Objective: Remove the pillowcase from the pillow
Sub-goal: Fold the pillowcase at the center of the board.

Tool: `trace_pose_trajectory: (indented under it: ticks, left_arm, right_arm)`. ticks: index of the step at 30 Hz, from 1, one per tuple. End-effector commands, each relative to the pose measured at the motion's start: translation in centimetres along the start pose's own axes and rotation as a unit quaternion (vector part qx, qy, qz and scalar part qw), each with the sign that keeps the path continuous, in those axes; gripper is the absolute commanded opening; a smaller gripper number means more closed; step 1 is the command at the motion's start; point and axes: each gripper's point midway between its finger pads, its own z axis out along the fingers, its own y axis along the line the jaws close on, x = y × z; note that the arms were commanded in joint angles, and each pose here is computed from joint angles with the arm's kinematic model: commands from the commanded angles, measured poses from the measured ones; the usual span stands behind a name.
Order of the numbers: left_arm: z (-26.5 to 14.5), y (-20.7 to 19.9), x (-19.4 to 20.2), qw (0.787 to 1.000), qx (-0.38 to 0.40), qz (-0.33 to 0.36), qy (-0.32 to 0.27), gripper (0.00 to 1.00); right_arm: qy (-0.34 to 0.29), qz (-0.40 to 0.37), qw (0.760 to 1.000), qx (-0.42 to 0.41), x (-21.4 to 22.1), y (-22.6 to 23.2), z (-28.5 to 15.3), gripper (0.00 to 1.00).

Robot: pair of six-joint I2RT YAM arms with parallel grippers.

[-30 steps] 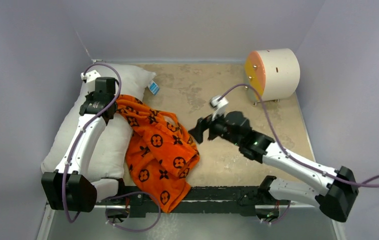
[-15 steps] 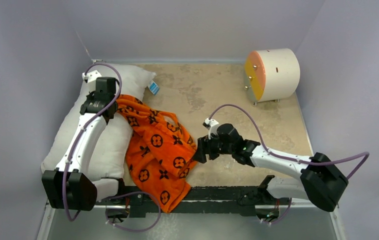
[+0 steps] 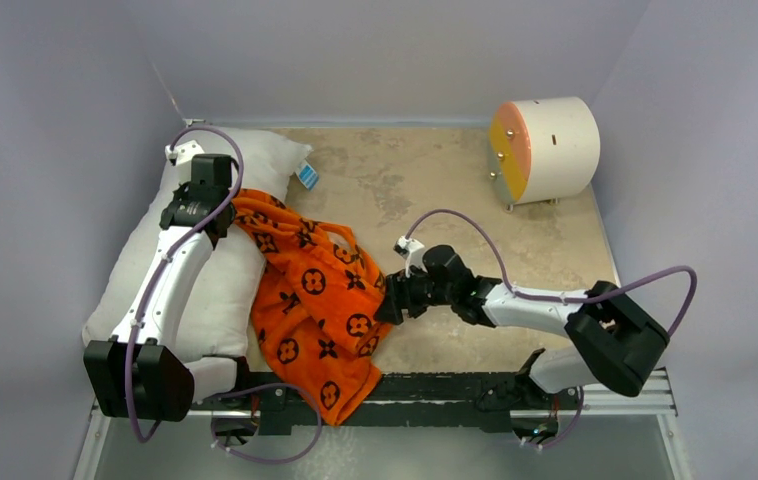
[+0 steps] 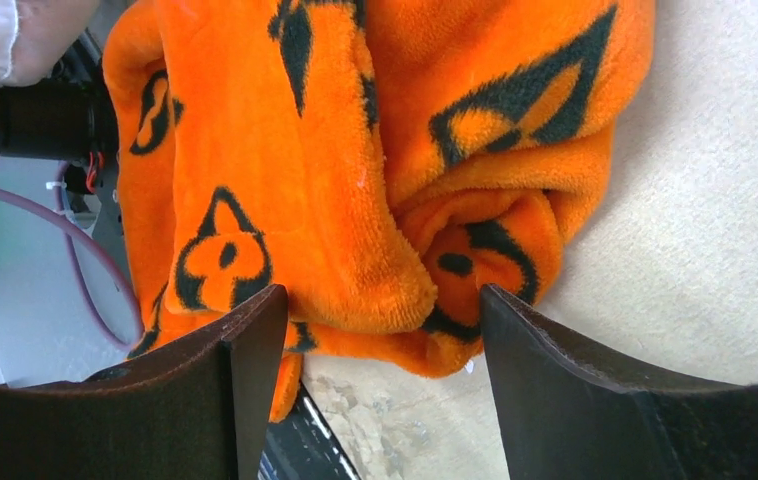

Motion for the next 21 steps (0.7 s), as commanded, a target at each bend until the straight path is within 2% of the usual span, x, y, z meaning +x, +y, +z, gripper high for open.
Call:
trace_pose_trajectory:
  ticks: [1,3,7,10,11,15,21]
  left_arm:
    - [-0.4,-0.2,-1.8,1.000,0.008,-0.011,-0.022,0.00]
    - [-0.4,-0.2,-1.8,1.000,0.009,-0.010,-0.021,0.00]
    - [-0.3,-0.4,-1.6,1.000,0.012,-0.009,-0.019,0.00]
    - [-0.3,-0.3,-1.5,1.000,0.012,-0.009,-0.018,0.00]
    - [-0.3,-0.3,-1.4,1.000,0.012,-0.008,-0.017,0.00]
    - [-0.3,-0.3,-1.4,1.000,0.012,-0.006,-0.017,0.00]
    - [-0.3,-0.2,-1.2,1.000,0.012,-0.004,-0.016,0.00]
  right_arm:
    - [-0.052,-0.026,0.997,-0.046,-4.1,2.8,0.2,0.71]
    - [-0.055,-0.029,0.997,-0.046,-4.4,2.9,0.2,0.67]
    - [-0.058,-0.031,0.997,-0.050,-4.7,3.2,0.1,0.42]
    - [-0.054,-0.030,0.997,-0.054,-4.6,3.3,0.2,0.33]
    - [-0.051,-0.030,0.997,-0.056,-4.4,3.4,0.2,0.33]
    - [-0.040,-0.028,0.997,-0.064,-3.9,3.6,0.1,0.45]
    - [-0.039,-0.027,0.997,-0.059,-3.7,3.9,-1.1,0.45]
